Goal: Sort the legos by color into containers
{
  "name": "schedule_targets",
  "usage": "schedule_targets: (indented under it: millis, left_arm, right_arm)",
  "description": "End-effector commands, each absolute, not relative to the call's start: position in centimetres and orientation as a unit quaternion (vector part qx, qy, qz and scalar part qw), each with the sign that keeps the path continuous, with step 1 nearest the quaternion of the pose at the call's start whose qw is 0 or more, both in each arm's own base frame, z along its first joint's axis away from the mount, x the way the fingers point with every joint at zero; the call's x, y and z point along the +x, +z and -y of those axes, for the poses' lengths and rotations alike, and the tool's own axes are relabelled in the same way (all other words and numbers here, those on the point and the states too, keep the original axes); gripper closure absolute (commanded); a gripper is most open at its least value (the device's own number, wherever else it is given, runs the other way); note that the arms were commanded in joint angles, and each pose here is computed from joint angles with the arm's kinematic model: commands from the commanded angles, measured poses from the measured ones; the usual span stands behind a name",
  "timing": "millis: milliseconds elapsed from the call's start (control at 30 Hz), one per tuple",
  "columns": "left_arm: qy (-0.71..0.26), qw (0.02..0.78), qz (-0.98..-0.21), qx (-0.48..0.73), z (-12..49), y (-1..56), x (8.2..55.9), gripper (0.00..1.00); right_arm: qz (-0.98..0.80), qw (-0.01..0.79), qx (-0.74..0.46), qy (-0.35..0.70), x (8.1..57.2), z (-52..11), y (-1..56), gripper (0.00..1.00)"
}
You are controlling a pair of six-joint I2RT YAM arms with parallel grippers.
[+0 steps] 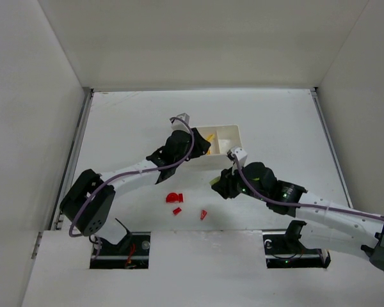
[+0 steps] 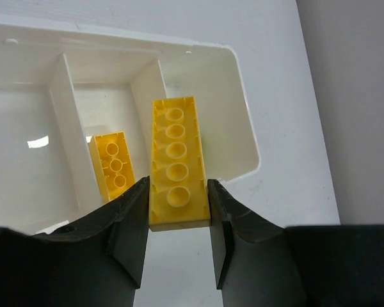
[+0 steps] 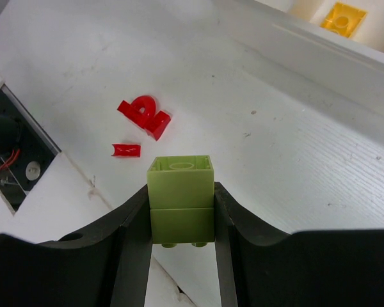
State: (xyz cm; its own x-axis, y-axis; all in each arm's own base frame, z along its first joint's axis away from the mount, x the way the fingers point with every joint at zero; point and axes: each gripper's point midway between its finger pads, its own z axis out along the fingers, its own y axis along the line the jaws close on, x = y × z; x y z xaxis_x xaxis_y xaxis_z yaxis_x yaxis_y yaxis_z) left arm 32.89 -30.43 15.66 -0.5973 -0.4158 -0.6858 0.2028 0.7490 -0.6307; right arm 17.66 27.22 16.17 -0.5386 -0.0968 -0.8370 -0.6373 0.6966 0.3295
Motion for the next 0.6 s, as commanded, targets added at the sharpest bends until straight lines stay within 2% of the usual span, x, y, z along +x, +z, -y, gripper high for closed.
schedule_targets:
  millis: [0, 167, 200, 267, 367, 567]
  left_arm:
    - [-0.353, 0.474, -0.804, -0.060, 31.4, 17.8, 34.4, 0.68]
    - [-0.347, 0.474, -0.807, -0.059, 31.3, 17.4, 34.6, 0.35]
    - [-0.349, 0.476, -0.805, -0.054, 31.4, 17.7, 34.5, 0.30]
    - [-0.353, 0.482, -0.801, -0.044, 31.3, 18.4, 34.1, 0.25]
    - [-0.370, 0.490, -0.789, -0.031, 30.9, 20.3, 32.7, 0.27]
    - [-0.422, 0.447, -0.788, -0.003, 28.5, 21.1, 26.8, 0.48]
  right_arm:
    - [-0.811, 0.441, -0.209, 0.324, 17.9, -27.2, 17.0, 0.71]
    - [-0.812, 0.441, -0.206, 0.324, 17.9, -27.1, 16.9, 0.71]
    - [-0.812, 0.439, -0.207, 0.324, 17.9, -27.2, 16.8, 0.71]
    - [-0.812, 0.438, -0.210, 0.323, 17.9, -27.3, 16.7, 0.71]
    - [-0.813, 0.434, -0.216, 0.323, 18.1, -27.6, 16.7, 0.71]
    - [-0.795, 0.421, -0.252, 0.356, 18.1, -29.3, 17.4, 0.71]
